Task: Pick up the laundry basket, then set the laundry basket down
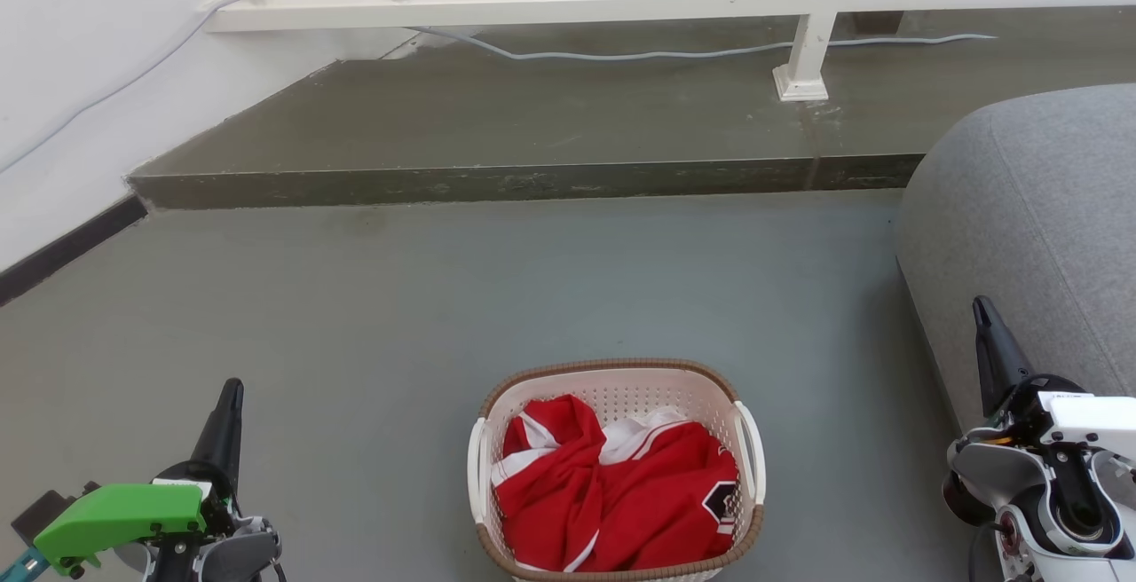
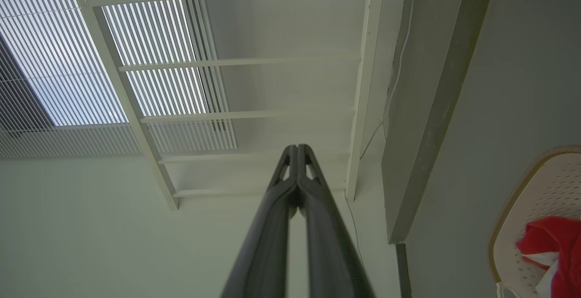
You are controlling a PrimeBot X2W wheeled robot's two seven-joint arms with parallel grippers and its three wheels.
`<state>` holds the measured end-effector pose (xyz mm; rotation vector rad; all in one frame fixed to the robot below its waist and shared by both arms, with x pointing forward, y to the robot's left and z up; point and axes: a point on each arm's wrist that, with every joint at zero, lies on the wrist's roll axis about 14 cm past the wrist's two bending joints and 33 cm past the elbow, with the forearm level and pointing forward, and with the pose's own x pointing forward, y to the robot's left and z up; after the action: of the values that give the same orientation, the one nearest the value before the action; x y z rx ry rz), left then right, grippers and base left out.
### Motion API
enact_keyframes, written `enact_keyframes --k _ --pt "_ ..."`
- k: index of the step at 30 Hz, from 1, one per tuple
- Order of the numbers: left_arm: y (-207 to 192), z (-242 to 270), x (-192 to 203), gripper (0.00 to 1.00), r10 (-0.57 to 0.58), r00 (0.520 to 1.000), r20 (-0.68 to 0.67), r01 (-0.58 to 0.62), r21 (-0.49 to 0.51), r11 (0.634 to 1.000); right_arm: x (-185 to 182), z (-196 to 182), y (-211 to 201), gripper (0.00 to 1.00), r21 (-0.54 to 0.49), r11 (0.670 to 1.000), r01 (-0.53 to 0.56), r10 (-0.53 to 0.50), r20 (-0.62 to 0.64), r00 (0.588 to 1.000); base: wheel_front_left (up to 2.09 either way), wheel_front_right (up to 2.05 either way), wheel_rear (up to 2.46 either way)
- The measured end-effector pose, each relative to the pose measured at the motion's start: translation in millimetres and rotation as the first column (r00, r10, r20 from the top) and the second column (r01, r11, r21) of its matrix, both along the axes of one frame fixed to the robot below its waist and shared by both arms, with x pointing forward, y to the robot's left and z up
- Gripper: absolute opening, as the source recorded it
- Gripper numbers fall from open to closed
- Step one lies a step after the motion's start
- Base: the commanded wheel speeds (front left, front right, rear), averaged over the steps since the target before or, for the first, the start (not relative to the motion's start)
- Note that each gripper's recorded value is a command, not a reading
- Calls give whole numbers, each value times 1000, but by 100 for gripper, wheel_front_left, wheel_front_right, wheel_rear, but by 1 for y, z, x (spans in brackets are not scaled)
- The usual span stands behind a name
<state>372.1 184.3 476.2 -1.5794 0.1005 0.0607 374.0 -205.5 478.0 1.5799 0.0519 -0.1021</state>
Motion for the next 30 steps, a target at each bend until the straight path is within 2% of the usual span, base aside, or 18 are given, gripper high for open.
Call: enact_keyframes --k 30 --pt "0 -4 -1 0 -3 1000 -10 3 -1 1000 0 -2 0 0 2 1000 -2 2 -6 1000 0 0 0"
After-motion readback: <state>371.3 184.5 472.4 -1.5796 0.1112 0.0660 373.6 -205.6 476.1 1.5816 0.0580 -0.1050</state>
